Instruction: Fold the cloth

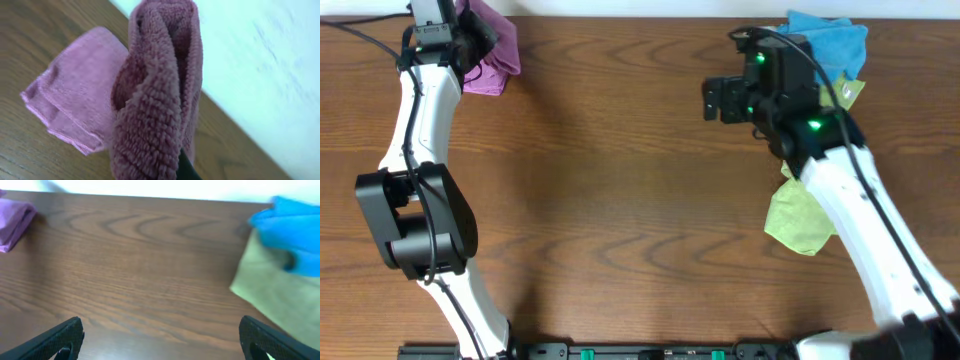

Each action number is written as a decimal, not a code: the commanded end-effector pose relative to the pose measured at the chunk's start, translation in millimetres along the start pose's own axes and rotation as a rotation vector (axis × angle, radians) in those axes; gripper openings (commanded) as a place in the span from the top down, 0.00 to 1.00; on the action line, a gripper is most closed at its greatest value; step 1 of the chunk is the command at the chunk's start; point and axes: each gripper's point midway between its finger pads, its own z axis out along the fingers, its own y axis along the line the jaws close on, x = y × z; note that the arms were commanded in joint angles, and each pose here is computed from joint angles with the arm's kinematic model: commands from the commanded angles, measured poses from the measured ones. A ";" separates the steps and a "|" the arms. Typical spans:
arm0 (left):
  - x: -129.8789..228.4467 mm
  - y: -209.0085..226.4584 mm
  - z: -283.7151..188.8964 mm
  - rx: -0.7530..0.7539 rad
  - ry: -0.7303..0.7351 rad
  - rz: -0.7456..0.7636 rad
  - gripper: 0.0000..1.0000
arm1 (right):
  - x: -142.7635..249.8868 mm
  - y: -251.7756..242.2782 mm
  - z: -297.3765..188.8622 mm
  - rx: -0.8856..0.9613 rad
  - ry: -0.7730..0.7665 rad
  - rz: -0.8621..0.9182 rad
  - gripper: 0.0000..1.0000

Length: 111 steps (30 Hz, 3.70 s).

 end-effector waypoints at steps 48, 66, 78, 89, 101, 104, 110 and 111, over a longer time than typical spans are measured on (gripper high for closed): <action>8.6 74.7 80.3 0.184 0.223 -0.573 0.94 | -4.6 9.7 -39.6 0.038 -0.044 -0.042 0.01; -12.3 99.5 62.6 0.219 0.227 -0.528 0.05 | -9.1 24.4 -40.7 0.006 -0.070 -0.045 0.01; -56.6 118.6 -35.1 -0.029 0.069 -0.190 0.05 | -13.2 17.6 -47.2 0.053 -0.092 -0.047 0.01; -49.7 60.1 -163.0 -0.106 0.028 0.279 0.04 | 4.4 -25.7 -111.7 0.256 -0.023 -0.134 0.01; -3.7 18.4 -166.2 -0.050 0.129 0.276 0.05 | 18.0 -31.2 -125.4 0.266 0.018 -0.152 0.01; 5.4 6.4 -165.6 -0.002 0.157 0.275 0.05 | 18.0 -31.1 -125.4 0.266 0.017 -0.151 0.01; 8.2 4.6 -165.3 -0.001 0.164 0.279 0.04 | 18.0 -31.1 -125.4 0.266 0.017 -0.151 0.01; 7.9 5.2 -165.3 -0.004 0.162 0.280 0.05 | 18.0 -31.1 -125.4 0.266 0.017 -0.151 0.01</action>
